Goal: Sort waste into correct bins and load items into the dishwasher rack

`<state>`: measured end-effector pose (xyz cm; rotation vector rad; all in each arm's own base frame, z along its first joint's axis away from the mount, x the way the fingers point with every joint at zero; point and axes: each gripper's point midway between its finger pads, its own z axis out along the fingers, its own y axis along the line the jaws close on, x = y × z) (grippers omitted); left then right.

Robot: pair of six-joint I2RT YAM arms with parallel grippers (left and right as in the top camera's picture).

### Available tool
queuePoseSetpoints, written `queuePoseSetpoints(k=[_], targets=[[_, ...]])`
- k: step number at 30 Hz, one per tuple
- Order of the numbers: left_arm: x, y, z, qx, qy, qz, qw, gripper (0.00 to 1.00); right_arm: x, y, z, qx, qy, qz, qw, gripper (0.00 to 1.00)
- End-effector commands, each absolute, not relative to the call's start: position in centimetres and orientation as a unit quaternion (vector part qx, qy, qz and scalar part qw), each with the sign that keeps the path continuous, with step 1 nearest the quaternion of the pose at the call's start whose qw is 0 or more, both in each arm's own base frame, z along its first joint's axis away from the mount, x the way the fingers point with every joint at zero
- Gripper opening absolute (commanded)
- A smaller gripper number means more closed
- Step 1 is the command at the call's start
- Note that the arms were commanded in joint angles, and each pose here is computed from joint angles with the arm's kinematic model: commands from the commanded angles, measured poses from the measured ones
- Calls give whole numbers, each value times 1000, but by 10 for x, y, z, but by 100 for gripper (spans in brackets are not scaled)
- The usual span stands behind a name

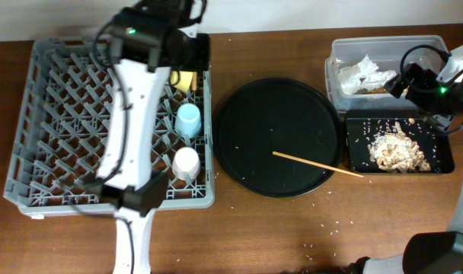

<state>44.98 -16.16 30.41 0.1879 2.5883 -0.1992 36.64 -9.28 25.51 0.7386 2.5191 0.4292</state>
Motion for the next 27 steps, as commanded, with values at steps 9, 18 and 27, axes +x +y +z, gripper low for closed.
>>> queuePoseSetpoints(k=[9, 18, 27], targets=[[364, -64, 144, 20, 998, 56, -17, 0, 366, -94, 258, 268, 920, 153, 243, 99], [367, -55, 100, 25, 998, 57, -21, 59, 366, -95, 258, 268, 920, 153, 243, 98], [434, -97, 210, 39, 986, 11, 165, 61, 366, -94, 258, 268, 920, 153, 243, 98]])
